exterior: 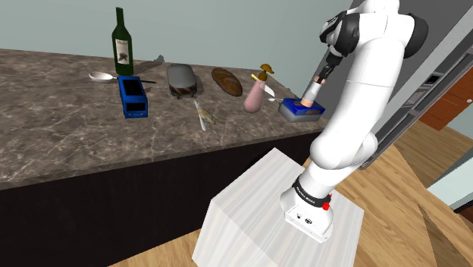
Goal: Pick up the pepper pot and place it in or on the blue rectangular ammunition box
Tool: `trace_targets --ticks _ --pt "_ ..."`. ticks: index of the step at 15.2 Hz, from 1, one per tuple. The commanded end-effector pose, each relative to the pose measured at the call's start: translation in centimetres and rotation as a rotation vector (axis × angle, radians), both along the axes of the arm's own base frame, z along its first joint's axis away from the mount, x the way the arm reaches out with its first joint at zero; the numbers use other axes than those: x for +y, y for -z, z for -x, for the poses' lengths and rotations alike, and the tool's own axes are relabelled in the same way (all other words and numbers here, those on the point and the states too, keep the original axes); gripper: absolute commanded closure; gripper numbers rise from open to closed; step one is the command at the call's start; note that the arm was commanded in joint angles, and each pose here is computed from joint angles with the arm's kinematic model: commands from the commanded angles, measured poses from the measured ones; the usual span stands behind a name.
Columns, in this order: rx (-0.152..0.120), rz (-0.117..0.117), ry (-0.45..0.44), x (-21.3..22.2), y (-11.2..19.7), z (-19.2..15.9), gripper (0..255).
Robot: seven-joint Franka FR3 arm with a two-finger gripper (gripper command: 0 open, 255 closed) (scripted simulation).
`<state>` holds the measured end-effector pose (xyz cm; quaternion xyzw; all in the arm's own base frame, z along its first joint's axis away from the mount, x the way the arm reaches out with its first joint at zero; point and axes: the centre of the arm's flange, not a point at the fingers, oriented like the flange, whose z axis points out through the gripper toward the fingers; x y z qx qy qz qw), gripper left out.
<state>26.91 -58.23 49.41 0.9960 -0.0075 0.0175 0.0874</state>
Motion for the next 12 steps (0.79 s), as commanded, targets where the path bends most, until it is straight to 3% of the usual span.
trace_targets --ticks 1,5,12 --pt "0.000 0.000 0.000 0.0 0.0 0.0 0" --pt "0.000 0.000 0.000 0.9 -4.9 0.2 0" --pt "0.000 0.000 0.000 0.9 -4.9 0.2 0"
